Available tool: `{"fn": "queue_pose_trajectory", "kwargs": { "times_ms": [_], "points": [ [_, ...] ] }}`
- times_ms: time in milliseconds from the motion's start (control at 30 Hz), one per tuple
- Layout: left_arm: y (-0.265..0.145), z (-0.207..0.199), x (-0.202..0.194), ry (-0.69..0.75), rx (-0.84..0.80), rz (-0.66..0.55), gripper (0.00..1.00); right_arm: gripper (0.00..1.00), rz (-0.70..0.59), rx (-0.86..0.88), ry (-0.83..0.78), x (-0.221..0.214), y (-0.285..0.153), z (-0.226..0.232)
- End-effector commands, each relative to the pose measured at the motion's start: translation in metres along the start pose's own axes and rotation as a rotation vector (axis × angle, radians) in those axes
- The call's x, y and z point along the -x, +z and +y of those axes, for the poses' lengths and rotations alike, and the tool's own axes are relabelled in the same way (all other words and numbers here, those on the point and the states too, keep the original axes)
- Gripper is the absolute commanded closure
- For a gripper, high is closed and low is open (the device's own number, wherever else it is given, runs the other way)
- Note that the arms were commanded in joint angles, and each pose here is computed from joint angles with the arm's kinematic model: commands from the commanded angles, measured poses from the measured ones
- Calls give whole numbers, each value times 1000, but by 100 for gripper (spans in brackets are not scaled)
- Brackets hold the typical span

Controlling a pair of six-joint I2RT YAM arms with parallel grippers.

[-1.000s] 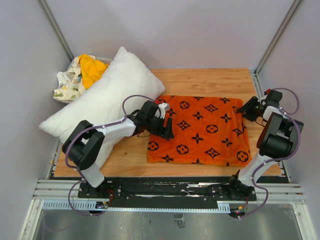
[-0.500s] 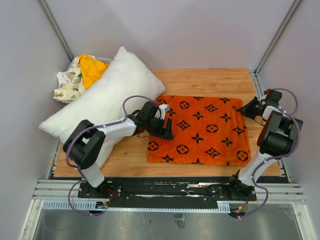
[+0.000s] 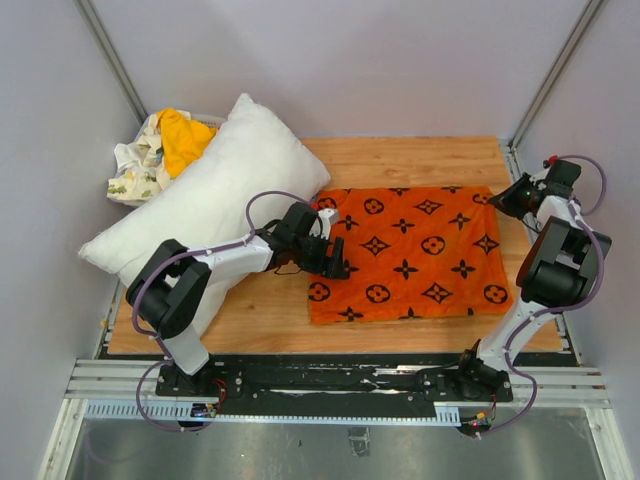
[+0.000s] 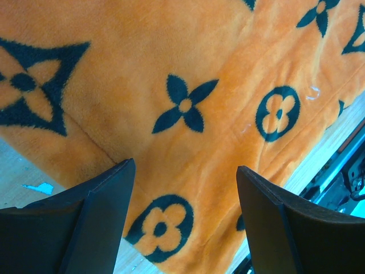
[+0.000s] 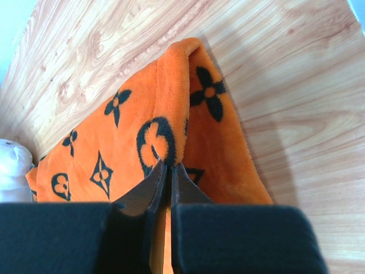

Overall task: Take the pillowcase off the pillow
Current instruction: Fold the pillowcase at the center of the board.

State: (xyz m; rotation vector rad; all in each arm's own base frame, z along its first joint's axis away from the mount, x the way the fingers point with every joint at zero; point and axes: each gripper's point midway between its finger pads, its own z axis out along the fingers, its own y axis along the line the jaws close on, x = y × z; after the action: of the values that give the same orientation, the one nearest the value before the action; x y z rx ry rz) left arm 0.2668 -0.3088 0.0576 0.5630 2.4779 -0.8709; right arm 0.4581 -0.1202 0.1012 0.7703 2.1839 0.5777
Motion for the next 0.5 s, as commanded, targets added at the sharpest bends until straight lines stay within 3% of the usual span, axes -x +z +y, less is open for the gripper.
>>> {"fn": "queue_pose_trajectory", "kwargs": {
  "times_ms": [0, 300, 467],
  "points": [
    [0, -2, 9, 22, 2, -14, 23, 97, -36, -45, 7, 23, 3, -16],
    [3, 0, 7, 16, 4, -5, 22, 96, -96, -70, -20, 47, -5, -9],
    [2, -3, 11, 20, -8, -18, 22, 98, 37, -105, 61, 18, 40, -48]
  ]
}}
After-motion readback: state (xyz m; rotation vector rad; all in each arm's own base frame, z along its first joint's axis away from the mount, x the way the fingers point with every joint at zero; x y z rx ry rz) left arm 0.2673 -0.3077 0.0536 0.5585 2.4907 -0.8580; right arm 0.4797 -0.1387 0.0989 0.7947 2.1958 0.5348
